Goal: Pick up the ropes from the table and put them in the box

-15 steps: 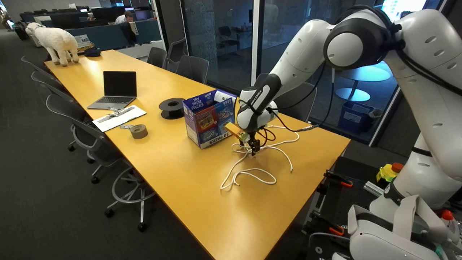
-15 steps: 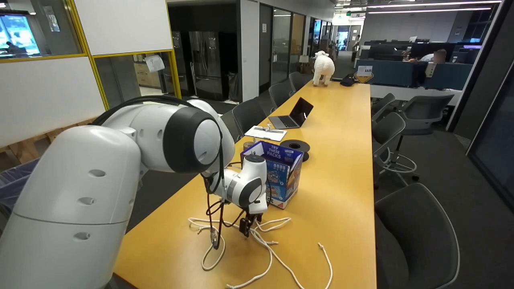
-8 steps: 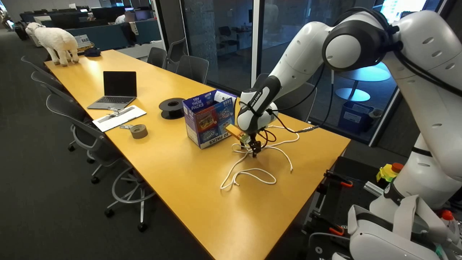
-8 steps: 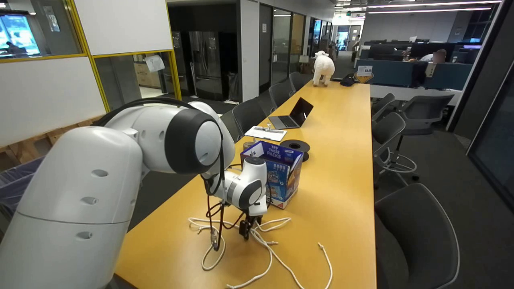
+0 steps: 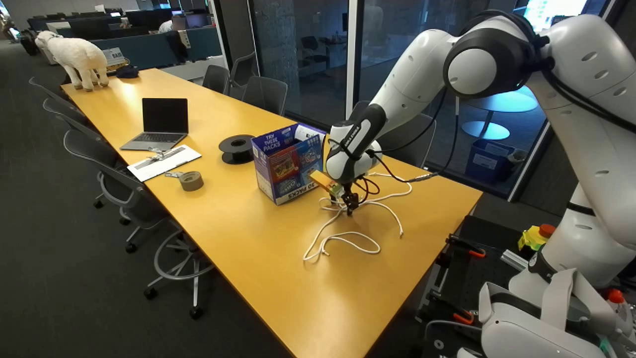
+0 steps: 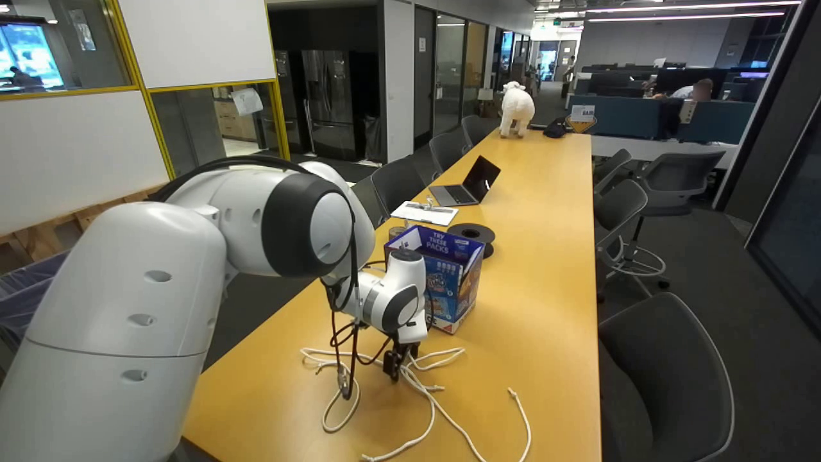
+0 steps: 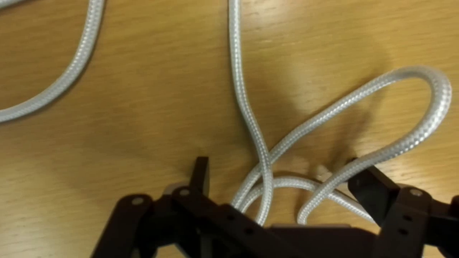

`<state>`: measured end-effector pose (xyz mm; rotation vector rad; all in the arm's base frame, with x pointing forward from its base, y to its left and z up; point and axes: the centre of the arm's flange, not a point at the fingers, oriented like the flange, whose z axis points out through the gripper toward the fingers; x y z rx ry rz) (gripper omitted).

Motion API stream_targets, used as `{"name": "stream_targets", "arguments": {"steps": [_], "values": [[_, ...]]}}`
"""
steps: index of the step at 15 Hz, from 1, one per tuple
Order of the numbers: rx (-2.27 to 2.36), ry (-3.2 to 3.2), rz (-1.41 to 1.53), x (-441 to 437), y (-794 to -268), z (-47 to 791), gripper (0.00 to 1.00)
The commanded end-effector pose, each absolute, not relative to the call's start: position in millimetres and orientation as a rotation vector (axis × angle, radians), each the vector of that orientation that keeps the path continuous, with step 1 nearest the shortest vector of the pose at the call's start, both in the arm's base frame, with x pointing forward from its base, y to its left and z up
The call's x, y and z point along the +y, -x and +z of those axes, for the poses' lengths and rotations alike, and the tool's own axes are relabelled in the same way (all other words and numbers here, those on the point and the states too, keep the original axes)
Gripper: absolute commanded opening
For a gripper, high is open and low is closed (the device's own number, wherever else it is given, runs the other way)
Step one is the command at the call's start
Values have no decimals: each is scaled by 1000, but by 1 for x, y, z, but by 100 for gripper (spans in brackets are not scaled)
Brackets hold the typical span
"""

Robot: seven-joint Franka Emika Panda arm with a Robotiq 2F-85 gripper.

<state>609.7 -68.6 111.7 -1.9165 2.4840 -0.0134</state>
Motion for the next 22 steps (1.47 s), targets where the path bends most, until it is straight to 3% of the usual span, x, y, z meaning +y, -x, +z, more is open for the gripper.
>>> {"name": "stream_targets", "arguments": {"steps": [1, 5, 6, 8, 15, 17, 22], "values": [[2465, 1958, -50, -67, -618, 120, 100], [2458, 1972, -49, -68, -619, 120, 100], [2458, 1980, -54, -68, -618, 119, 75], [2465, 1990, -65, -69, -617, 119, 66], [2460, 2014, -71, -73, -616, 124, 13], [2457, 2024, -75, -74, -615, 124, 8], [2371, 2081, -148, -80, -615, 124, 10]]}}
